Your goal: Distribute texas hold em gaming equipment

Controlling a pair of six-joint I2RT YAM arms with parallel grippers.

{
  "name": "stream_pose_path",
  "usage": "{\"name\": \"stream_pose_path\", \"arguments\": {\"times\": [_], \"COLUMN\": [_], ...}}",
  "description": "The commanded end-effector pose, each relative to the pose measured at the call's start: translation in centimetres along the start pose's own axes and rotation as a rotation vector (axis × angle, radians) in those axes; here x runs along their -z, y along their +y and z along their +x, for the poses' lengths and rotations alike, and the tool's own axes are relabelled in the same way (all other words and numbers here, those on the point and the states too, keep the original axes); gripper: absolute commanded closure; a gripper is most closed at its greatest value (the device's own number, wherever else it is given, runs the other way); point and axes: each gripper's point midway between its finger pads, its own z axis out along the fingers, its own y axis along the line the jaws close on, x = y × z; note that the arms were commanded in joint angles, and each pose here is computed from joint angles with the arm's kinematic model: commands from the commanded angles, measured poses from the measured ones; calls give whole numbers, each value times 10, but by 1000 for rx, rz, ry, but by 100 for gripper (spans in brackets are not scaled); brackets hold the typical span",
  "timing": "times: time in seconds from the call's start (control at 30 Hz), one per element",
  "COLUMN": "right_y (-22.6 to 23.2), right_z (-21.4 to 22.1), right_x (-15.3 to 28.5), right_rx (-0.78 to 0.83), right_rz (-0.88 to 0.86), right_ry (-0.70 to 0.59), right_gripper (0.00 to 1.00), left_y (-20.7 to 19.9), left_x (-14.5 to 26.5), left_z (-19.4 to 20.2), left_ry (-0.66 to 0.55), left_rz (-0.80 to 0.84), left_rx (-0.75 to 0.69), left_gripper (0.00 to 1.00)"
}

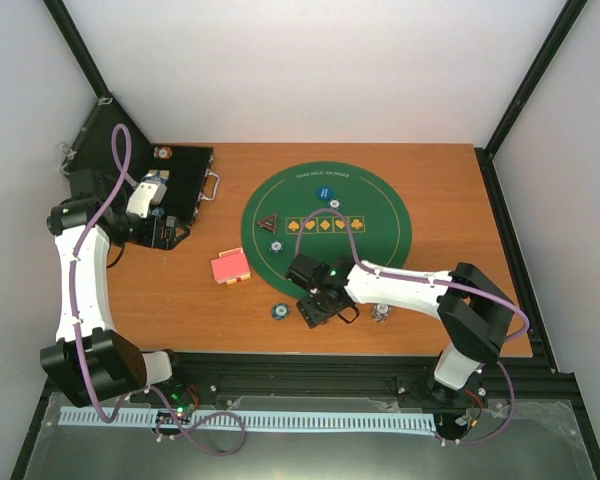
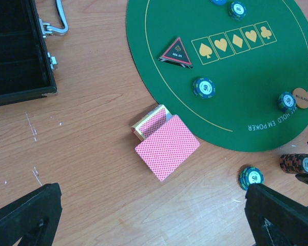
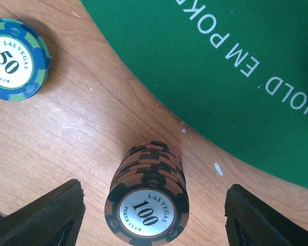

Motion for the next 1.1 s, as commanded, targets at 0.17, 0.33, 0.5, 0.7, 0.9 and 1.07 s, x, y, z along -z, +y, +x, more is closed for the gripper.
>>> {"name": "stream_pose_path", "arguments": {"times": [0.17, 0.33, 0.5, 0.7, 0.9, 1.07], "right_y": [4, 2, 0, -1, 0, -1], "right_z": [1, 1, 0, -2, -3, -12], "right_x": [-12, -15, -15, -13, -10, 7], "right_rx": [-12, -5, -7, -7, -3, 5], "right_rz": [-4, 12, 19, 19, 18, 23], "right_ry": [-5, 7, 1, -3, -6, -30], "right_gripper": [33, 35, 41, 56, 69, 74], "left_y": [-6, -6, -8, -8, -8, -8], "left_x": [11, 11, 14, 13, 15, 15], "left_z": [-9, -8, -10, -10, -12, -12], "left_ry": [-29, -27, -34, -33, -37, -37], "left_rz": [1, -1, -3, -2, -6, -5], "left_rx": [-38, -42, -48, -47, -51, -49], "left_gripper": [0, 0, 0, 0, 0, 0]}}
